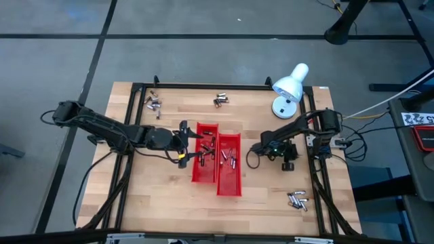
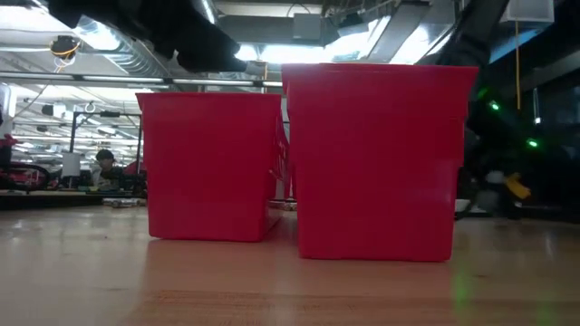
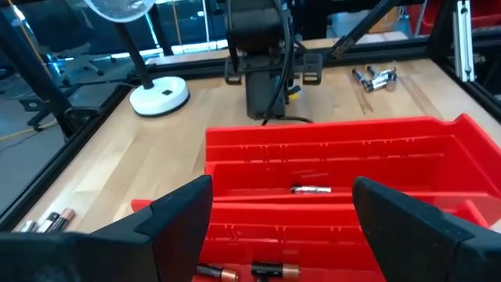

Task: Sort batteries
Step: Put the black battery into the left red bin

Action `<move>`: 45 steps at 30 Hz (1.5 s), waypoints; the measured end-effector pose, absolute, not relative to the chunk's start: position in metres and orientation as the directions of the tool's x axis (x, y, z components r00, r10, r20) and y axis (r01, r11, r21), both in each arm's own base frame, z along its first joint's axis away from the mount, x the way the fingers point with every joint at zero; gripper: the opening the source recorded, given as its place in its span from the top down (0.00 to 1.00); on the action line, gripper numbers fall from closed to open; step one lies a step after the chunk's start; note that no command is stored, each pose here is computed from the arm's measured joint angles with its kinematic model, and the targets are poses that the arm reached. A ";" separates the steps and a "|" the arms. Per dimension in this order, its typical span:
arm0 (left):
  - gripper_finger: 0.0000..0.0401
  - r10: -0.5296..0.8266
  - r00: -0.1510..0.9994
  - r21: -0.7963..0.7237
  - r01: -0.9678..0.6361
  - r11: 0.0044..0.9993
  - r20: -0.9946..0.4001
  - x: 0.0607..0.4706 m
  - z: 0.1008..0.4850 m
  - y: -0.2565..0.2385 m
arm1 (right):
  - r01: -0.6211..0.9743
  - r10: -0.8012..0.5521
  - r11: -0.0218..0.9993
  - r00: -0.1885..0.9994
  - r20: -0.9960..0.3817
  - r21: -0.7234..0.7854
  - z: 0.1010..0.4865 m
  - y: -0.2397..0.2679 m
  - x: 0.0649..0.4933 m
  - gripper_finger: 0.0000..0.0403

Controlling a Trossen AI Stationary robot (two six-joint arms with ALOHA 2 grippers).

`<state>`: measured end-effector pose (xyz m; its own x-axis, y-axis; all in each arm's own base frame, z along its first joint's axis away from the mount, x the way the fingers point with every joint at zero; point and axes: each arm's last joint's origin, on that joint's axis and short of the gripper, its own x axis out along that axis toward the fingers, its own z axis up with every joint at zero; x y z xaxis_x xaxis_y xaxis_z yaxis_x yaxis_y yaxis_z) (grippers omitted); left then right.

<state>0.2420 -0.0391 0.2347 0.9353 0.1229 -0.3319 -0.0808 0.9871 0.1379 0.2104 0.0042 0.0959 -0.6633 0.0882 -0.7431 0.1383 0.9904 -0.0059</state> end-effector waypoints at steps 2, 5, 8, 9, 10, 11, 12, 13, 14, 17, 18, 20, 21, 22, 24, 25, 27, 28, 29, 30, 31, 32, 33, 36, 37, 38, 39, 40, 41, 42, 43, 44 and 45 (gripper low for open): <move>0.26 0.124 0.930 0.143 -0.078 0.987 -0.347 0.241 0.233 -0.039 | 0.133 0.066 0.991 -0.631 -0.773 -0.023 0.105 0.004 0.218 0.90; 0.26 0.127 0.925 0.151 -0.077 0.986 -0.359 0.241 0.232 -0.039 | 0.141 0.058 0.990 -0.554 -0.831 -0.025 0.124 0.003 0.226 0.90; 0.26 0.149 0.916 0.168 -0.091 0.982 -0.373 0.240 0.231 -0.038 | 0.186 0.049 0.982 -0.460 -0.886 -0.042 0.151 0.003 0.227 0.90; 0.26 0.154 0.914 0.173 -0.094 0.980 -0.375 0.240 0.231 -0.038 | 0.205 0.039 0.977 -0.431 -0.902 -0.056 0.161 0.003 0.225 0.90; 0.26 0.161 0.910 0.182 -0.097 0.978 -0.382 0.239 0.230 -0.037 | 0.226 0.016 0.971 -0.404 -0.915 -0.082 0.171 0.002 0.223 0.90; 0.26 0.173 0.906 0.190 -0.106 0.976 -0.387 0.238 0.230 -0.037 | 0.254 -0.003 0.961 -0.369 -0.930 -0.104 0.182 0.002 0.220 0.90; 0.26 0.188 0.902 0.198 -0.118 0.973 -0.389 0.237 0.230 -0.036 | 0.285 -0.024 0.950 -0.333 -0.942 -0.125 0.193 0.001 0.216 0.90; 0.26 0.205 0.894 0.209 -0.129 0.969 -0.398 0.236 0.229 -0.036 | 0.318 -0.045 0.937 -0.301 -0.953 -0.145 0.203 0.000 0.213 0.90; 0.26 0.219 0.888 0.216 -0.140 0.966 -0.404 0.236 0.229 -0.035 | 0.348 -0.064 0.924 -0.262 -0.963 -0.156 0.213 0.000 0.209 0.90; 0.26 0.266 0.865 0.232 -0.180 0.956 -0.425 0.234 0.226 -0.031 | 0.406 -0.130 0.899 -0.110 -0.985 -0.164 0.241 0.003 0.200 0.90; 0.26 0.276 0.858 0.233 -0.190 0.954 -0.433 0.234 0.225 -0.030 | 0.414 -0.154 0.896 -0.057 -0.987 -0.163 0.250 0.004 0.197 0.90; 0.26 0.298 0.842 0.235 -0.210 0.949 -0.449 0.233 0.224 -0.027 | 0.432 -0.198 0.888 0.056 -0.979 -0.155 0.265 0.008 0.196 0.90; 0.26 0.308 0.835 0.234 -0.222 0.947 -0.456 0.232 0.223 -0.025 | 0.439 -0.222 0.886 0.121 -0.967 -0.149 0.272 0.010 0.197 0.90; 0.26 0.322 0.827 0.237 -0.234 0.943 -0.462 0.232 0.222 -0.024 | 0.440 -0.238 0.888 0.186 -0.953 -0.136 0.278 0.012 0.199 0.90; 0.26 0.351 0.816 0.242 -0.265 0.933 -0.459 0.232 0.222 -0.021 | 0.432 -0.267 0.895 0.315 -0.911 -0.113 0.287 0.016 0.206 0.90; 0.26 0.368 0.809 0.250 -0.281 0.927 -0.458 0.232 0.222 -0.019 | 0.417 -0.278 0.903 0.376 -0.884 -0.106 0.291 0.018 0.211 0.90; 0.26 0.411 0.795 0.269 -0.319 0.909 -0.447 0.231 0.223 -0.016 | 0.377 -0.296 0.921 0.503 -0.812 -0.101 0.298 0.023 0.223 0.90; 0.26 0.436 0.787 0.280 -0.341 0.897 -0.437 0.230 0.224 -0.013 | 0.353 -0.301 0.930 0.564 -0.769 -0.105 0.301 0.025 0.231 0.90; 0.26 0.466 0.777 0.290 -0.371 0.882 -0.423 0.229 0.226 -0.010 | 0.330 -0.303 0.938 0.628 -0.716 -0.108 0.304 0.028 0.240 0.90; 0.26 0.501 0.765 0.294 -0.411 0.863 -0.404 0.228 0.229 -0.006 | 0.308 -0.302 0.945 0.689 -0.658 -0.111 0.308 0.030 0.249 0.90; 0.26 0.538 0.746 0.301 -0.449 0.841 -0.391 0.226 0.231 -0.001 | 0.277 -0.293 0.953 0.735 -0.612 -0.125 0.310 0.033 0.258 0.90; 0.26 0.570 0.728 0.303 -0.485 0.821 -0.381 0.225 0.233 0.004 | 0.249 -0.283 0.959 0.776 -0.564 -0.139 0.311 0.036 0.267 0.90; 0.26 0.595 0.709 0.304 -0.512 0.804 -0.380 0.223 0.234 0.011 | 0.222 -0.269 0.963 0.815 -0.514 -0.151 0.313 0.038 0.277 0.90; 0.26 0.630 0.655 0.286 -0.564 0.775 -0.417 0.220 0.231 0.033 | 0.136 -0.204 0.973 0.883 -0.422 -0.185 0.305 0.044 0.306 0.90; 0.26 0.628 0.638 0.274 -0.570 0.774 -0.446 0.218 0.228 0.040 | 0.114 -0.188 0.973 0.893 -0.408 -0.200 0.300 0.046 0.315 0.90; 0.26 0.619 0.623 0.256 -0.576 0.777 -0.477 0.216 0.225 0.047 | 0.103 -0.185 0.970 0.899 -0.396 -0.221 0.293 0.048 0.325 0.90; 0.26 0.609 0.614 0.238 -0.579 0.780 -0.502 0.215 0.223 0.055 | 0.095 -0.180 0.968 0.908 -0.378 -0.233 0.287 0.049 0.333 0.90; 0.26 0.598 0.602 0.226 -0.580 0.783 -0.529 0.212 0.221 0.061 | 0.092 -0.179 0.966 0.914 -0.365 -0.243 0.280 0.049 0.341 0.90; 0.26 0.591 0.586 0.217 -0.584 0.782 -0.555 0.209 0.218 0.067 | 0.082 -0.167 0.967 0.921 -0.353 -0.243 0.274 0.050 0.349 0.90; 0.26 0.590 0.577 0.199 -0.598 0.776 -0.565 0.207 0.218 0.072 | 0.069 -0.150 0.969 0.926 -0.347 -0.236 0.268 0.052 0.354 0.90; 0.26 0.591 0.571 0.187 -0.610 0.770 -0.570 0.206 0.218 0.077 | 0.067 -0.146 0.970 0.928 -0.342 -0.233 0.262 0.051 0.360 0.90; 0.26 0.597 0.557 0.183 -0.625 0.759 -0.577 0.204 0.217 0.081 | 0.069 -0.146 0.971 0.930 -0.338 -0.230 0.256 0.051 0.365 0.90; 0.26 0.604 0.540 0.181 -0.640 0.747 -0.586 0.201 0.216 0.085 | 0.065 -0.142 0.971 0.930 -0.339 -0.229 0.250 0.052 0.369 0.90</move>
